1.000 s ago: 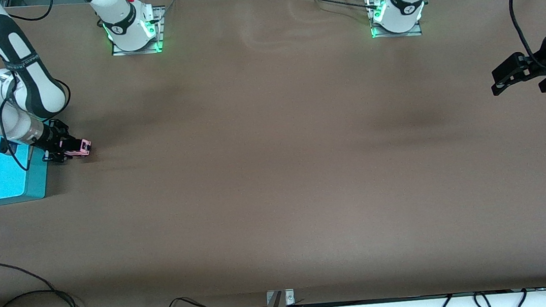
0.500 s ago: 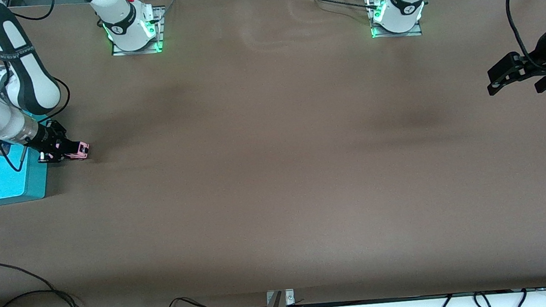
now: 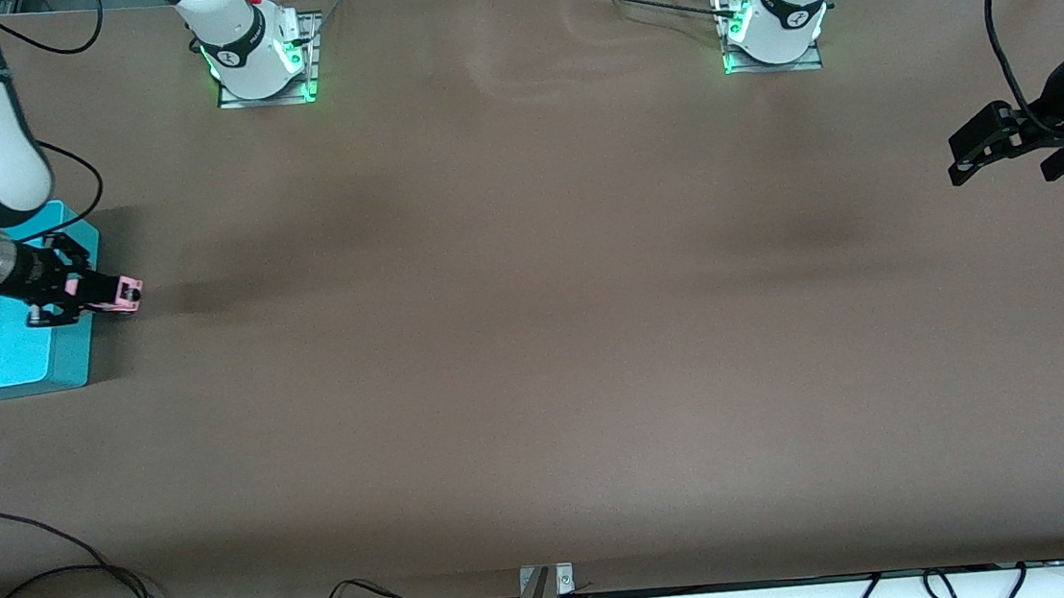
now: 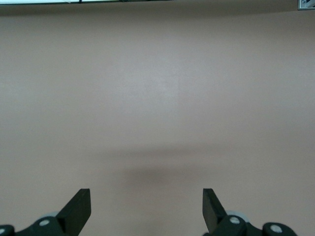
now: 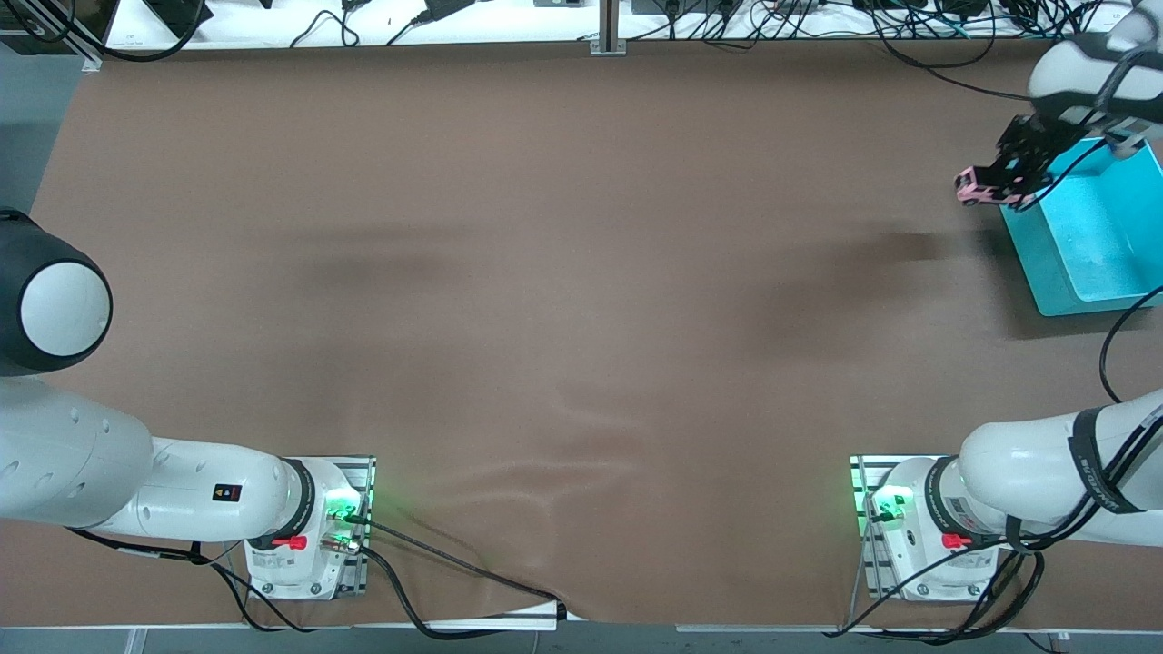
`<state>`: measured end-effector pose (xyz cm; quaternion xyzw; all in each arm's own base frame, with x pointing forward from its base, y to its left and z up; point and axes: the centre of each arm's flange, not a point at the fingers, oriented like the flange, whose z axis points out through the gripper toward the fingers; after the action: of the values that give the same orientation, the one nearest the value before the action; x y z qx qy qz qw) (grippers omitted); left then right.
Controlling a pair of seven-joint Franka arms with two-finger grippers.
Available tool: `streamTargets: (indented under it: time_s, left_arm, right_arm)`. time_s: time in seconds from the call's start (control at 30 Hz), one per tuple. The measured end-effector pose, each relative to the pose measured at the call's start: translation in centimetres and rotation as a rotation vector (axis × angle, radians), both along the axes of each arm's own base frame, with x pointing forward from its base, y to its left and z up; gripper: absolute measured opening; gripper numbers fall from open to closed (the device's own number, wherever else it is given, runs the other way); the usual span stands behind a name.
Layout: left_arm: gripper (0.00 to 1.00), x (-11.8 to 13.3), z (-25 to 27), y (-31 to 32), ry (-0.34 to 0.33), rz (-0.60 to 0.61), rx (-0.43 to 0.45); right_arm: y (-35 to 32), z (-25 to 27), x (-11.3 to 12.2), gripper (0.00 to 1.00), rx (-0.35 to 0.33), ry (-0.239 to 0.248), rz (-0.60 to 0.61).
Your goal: Wind and store pink jeep toy
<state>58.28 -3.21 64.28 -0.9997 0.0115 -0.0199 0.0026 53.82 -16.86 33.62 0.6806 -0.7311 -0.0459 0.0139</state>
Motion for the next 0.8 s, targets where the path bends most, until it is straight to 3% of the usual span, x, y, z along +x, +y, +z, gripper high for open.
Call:
streamTargets:
  time_s: [0.33,0.8]
  left_arm:
    - [1.00,0.0,0.0,0.0,0.000,0.000,0.000]
    - [1.00,0.0,0.0,0.0,0.000,-0.001,0.000]
  right_arm:
    - [-7.0,1.1,-1.0,0.51,-0.023,0.021,0.126]
    - [-18.5,-3.9,-4.4,0.51,-0.038,0.062,0.261]
